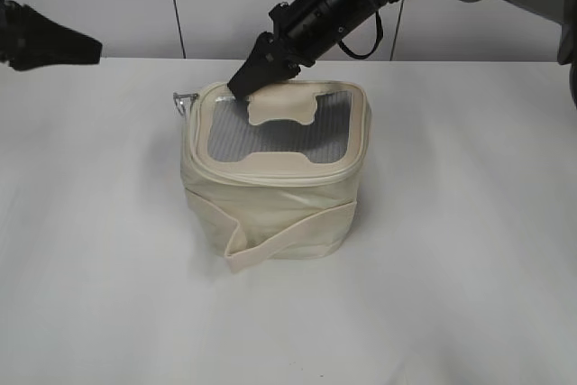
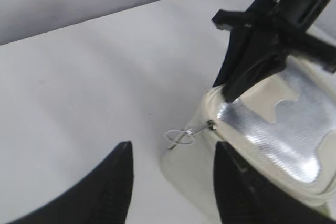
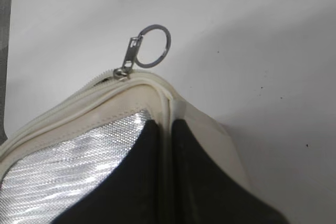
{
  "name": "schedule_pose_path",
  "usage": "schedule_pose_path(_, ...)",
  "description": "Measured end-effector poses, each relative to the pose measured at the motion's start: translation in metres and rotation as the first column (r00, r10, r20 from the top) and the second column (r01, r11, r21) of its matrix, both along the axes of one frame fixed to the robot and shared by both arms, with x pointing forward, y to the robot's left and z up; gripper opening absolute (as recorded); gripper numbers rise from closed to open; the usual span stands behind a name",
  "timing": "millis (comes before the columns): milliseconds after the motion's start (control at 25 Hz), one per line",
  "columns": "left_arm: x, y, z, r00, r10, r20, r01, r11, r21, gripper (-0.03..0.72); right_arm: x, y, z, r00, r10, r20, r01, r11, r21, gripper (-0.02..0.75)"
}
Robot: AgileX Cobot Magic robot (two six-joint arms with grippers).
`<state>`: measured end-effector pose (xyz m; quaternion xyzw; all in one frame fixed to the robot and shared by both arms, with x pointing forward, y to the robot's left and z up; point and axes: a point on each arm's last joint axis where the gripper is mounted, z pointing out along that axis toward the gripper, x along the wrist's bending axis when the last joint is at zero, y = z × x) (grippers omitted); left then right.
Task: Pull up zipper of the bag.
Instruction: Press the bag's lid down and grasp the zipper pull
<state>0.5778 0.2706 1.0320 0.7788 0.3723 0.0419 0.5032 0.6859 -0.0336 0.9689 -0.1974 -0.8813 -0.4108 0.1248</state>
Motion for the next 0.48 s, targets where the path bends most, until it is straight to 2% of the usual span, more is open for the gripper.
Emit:
schedule_pose_path(120, 0.012, -0.005, -0.029, 0.994, -0.094, 0.055, 0.090, 0.994, 0.067, 0.379, 0.000, 0.000, 0.000, 1.000, -0.001, -0.003, 0.001, 1.000, 0.002, 0.048)
schedule_pose_path(240, 0.019, -0.017, -0.052, 0.973, -0.197, 0.117, 0.178, 0.972, 0.154, 0.384, 0.000, 0.000, 0.000, 1.000, -0.001, -0.004, 0.001, 1.000, 0.003, 0.048)
schedule_pose_path(400, 0.025, -0.035, -0.068, 0.934, -0.296, 0.198, 0.236, 0.930, 0.281, 0.437, 0.000, 0.000, 0.000, 1.000, -0.001, -0.004, 0.001, 1.000, 0.003, 0.048)
schedule_pose_path(480, 0.027, -0.043, -0.070, 0.920, -0.317, 0.230, 0.228, 0.911, 0.343, 0.461, 0.000, 0.000, 0.000, 1.000, -0.002, -0.005, 0.002, 1.000, 0.002, 0.048)
